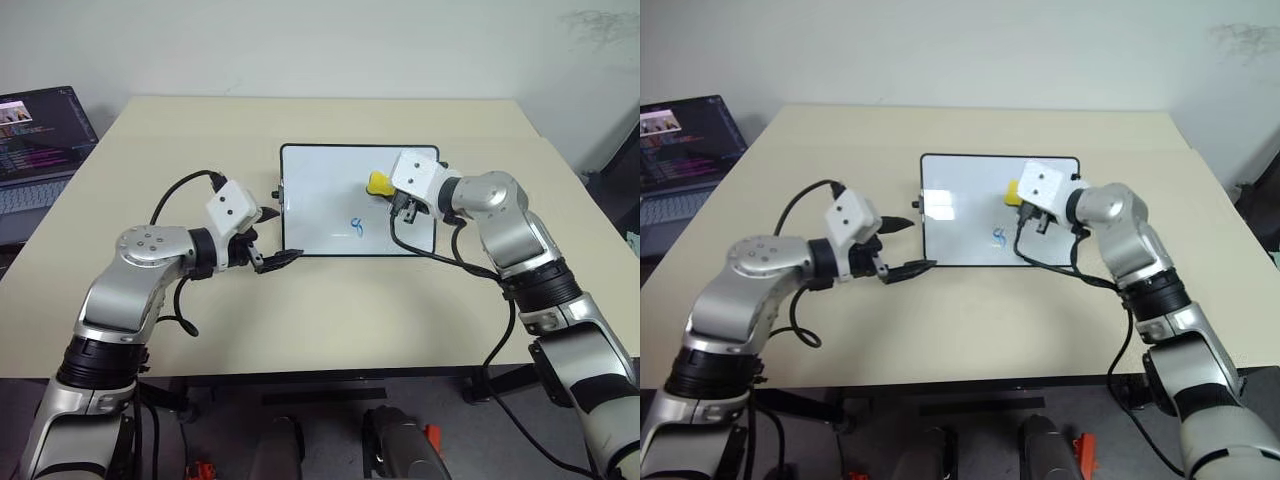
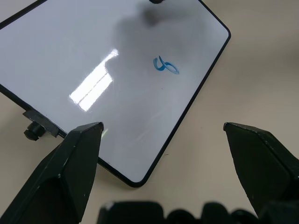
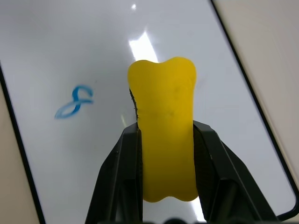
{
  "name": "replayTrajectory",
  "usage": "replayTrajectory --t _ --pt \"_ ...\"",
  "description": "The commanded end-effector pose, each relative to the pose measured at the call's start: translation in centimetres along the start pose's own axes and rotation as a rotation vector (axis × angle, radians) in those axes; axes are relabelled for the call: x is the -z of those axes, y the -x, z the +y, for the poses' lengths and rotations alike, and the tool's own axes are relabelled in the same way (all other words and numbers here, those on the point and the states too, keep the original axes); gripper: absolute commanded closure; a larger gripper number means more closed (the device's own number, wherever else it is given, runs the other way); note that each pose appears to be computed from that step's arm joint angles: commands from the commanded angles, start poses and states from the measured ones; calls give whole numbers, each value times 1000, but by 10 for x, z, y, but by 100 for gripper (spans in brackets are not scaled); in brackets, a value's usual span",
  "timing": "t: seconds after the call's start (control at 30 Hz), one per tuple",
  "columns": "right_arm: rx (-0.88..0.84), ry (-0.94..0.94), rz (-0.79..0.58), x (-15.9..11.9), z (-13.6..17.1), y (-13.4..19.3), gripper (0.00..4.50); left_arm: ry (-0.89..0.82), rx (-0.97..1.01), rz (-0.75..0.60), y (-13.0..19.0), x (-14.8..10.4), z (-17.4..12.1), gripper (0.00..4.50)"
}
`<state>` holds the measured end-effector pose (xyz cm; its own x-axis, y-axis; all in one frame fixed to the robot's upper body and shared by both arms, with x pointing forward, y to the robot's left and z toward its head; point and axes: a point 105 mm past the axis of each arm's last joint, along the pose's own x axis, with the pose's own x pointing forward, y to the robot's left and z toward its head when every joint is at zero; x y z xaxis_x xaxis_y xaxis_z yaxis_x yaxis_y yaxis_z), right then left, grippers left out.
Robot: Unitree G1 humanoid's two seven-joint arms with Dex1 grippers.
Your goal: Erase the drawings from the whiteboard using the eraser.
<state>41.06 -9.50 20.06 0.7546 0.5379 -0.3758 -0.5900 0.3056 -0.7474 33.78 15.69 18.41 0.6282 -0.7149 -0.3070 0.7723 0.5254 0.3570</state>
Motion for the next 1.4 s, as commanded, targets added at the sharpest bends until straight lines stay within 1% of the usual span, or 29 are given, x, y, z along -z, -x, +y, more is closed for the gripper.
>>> replayTrajectory --t 0.03,0.23,0.37,0.67,0.77,0.9,1.07,1.27,1.4 --pt "-11 68 3 -3 4 2 343 -20 17 23 -1 4 -5 0" --pt "-63 108 13 -4 22 -6 343 -19 33 31 -2 6 -8 0" --pt "-85 161 80 1 38 -19 343 -20 34 41 -2 8 -8 0" --pt "-145 248 143 12 53 -27 343 -19 33 39 -2 8 -11 0" --pt "-134 252 151 13 51 -29 343 -20 31 38 -3 8 -10 0" --pt "-14 217 154 4 25 -34 343 -21 26 31 -3 6 -10 0" --pt "68 194 145 -4 7 -35 343 -23 13 24 -3 5 -9 0" --pt "123 184 141 -8 -4 -34 343 -22 14 22 -4 4 -9 0" --pt "85 201 138 -8 4 -35 343 -23 16 20 -6 4 -9 0"
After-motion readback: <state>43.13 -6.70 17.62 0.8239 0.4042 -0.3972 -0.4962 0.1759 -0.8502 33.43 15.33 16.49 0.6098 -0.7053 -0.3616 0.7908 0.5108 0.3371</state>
